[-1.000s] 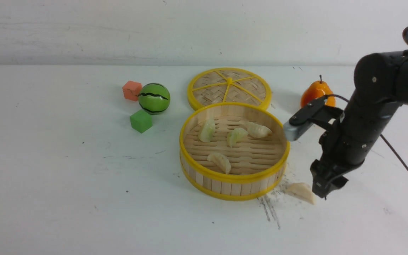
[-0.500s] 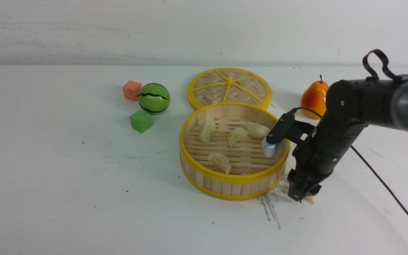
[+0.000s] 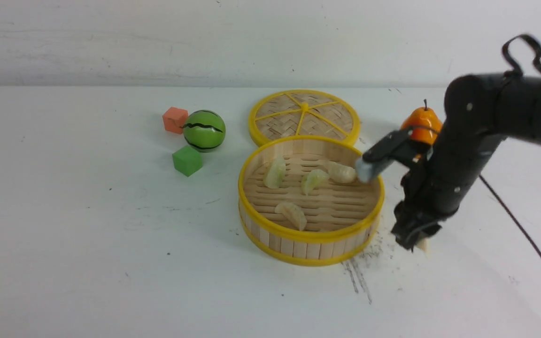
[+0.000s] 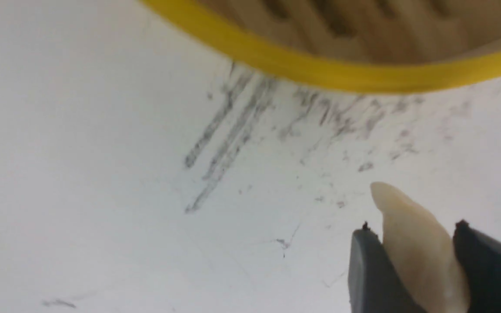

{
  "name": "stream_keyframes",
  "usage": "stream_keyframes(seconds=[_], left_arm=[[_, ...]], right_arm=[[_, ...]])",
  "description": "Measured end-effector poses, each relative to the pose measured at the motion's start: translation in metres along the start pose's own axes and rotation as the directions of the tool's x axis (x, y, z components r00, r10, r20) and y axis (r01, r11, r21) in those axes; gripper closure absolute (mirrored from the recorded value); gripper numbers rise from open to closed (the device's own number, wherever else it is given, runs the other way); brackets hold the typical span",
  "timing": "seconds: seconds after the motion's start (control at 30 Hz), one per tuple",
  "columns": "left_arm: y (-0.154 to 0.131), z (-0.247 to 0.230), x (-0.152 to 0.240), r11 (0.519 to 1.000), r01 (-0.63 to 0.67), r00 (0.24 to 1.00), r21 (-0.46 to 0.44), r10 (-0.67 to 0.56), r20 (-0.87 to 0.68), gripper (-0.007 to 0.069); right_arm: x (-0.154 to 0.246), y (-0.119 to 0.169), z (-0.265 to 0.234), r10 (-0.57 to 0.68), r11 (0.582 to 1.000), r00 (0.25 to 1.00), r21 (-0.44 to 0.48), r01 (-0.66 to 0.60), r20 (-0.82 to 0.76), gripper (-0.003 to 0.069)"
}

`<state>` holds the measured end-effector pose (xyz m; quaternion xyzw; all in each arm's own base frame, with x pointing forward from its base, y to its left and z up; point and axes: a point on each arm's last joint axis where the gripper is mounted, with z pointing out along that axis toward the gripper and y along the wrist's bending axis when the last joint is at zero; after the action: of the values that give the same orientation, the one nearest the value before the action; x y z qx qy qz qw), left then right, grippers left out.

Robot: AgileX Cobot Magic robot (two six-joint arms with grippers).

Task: Put the dumplings into the steamer on the white table.
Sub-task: 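Place the dumpling in the bamboo steamer basket with the right gripper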

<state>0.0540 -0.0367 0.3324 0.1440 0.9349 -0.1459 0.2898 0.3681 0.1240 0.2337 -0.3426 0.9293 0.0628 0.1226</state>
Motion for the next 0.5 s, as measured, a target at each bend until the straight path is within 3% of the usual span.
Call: stream_keyframes(seconds=[0.13, 0.23, 0.5], left_arm=[[0.000, 0.000, 0.000, 1.000, -0.023, 1.000, 0.000, 0.023, 0.002, 0.0594], [0.000, 0.000, -0.001, 1.000, -0.029, 1.000, 0.001, 0.029, 0.011, 0.0590], [0.000, 0.000, -0.001, 0.999, -0.054, 0.998, 0.002, 0.054, 0.016, 0.0587]], right_arm=[[-0.018, 0.018, -0.051, 0.074, 0.997, 0.987, -0.007, -0.074, 0.141, 0.0428], [-0.032, 0.040, -0.073, 0.043, 0.999, 0.980, -0.028, -0.038, 0.196, 0.0428], [-0.056, 0.081, -0.050, -0.081, 0.996, 0.973, -0.016, 0.087, 0.217, 0.0428]])
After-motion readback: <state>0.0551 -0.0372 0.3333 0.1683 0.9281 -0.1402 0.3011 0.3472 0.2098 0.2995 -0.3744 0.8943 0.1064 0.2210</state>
